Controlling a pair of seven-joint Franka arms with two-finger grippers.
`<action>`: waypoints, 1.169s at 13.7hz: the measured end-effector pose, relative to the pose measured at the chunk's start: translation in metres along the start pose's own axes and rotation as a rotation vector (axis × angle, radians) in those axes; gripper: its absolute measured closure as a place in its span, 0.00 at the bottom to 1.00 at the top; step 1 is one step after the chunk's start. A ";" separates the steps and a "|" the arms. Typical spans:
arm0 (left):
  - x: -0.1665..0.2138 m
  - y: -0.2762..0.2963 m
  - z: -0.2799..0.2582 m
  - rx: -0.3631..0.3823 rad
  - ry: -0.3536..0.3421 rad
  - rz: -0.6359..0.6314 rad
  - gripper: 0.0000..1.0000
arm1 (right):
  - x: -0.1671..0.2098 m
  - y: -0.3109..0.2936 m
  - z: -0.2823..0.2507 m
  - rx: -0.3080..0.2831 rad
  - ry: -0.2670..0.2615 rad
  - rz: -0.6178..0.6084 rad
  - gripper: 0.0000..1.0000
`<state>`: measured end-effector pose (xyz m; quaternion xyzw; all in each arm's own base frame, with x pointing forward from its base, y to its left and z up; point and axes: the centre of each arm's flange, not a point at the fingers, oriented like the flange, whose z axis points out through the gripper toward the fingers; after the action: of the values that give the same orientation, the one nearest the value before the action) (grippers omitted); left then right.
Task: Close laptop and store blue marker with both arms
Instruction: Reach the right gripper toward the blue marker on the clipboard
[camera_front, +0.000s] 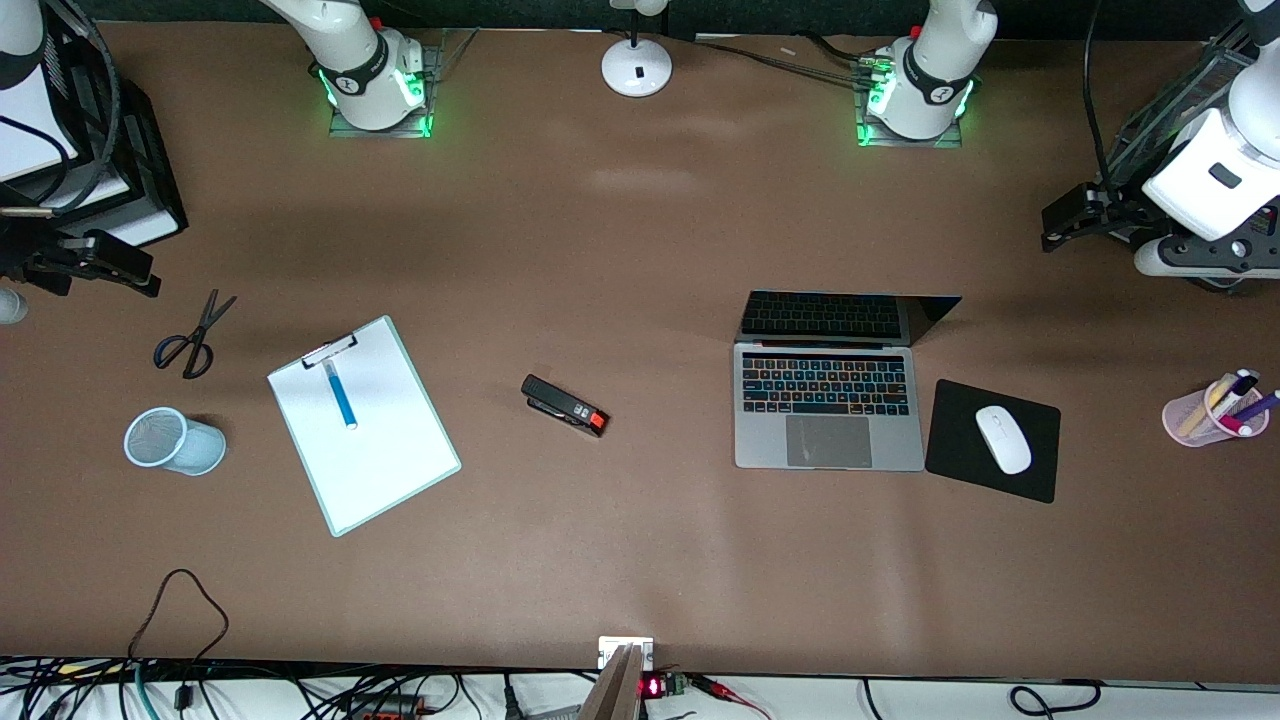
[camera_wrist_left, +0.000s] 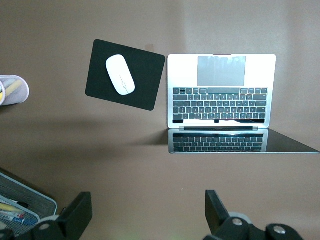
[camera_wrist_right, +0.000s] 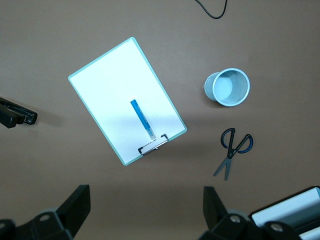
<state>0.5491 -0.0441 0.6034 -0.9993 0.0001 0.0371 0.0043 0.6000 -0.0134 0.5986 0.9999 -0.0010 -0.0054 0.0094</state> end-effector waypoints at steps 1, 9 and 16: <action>0.000 0.000 0.000 0.000 0.000 0.000 0.00 | 0.000 0.000 0.000 0.000 0.000 -0.001 0.00; 0.000 0.000 0.000 0.000 0.000 0.000 0.00 | 0.001 -0.001 -0.001 0.000 0.011 -0.004 0.00; 0.000 0.003 0.000 0.000 0.000 0.005 0.00 | 0.030 -0.042 0.064 -0.015 -0.063 -0.063 0.00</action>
<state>0.5488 -0.0467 0.6036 -0.9993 0.0024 0.0369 0.0043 0.6294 0.0273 0.5336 0.9987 0.0303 -0.0370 0.0168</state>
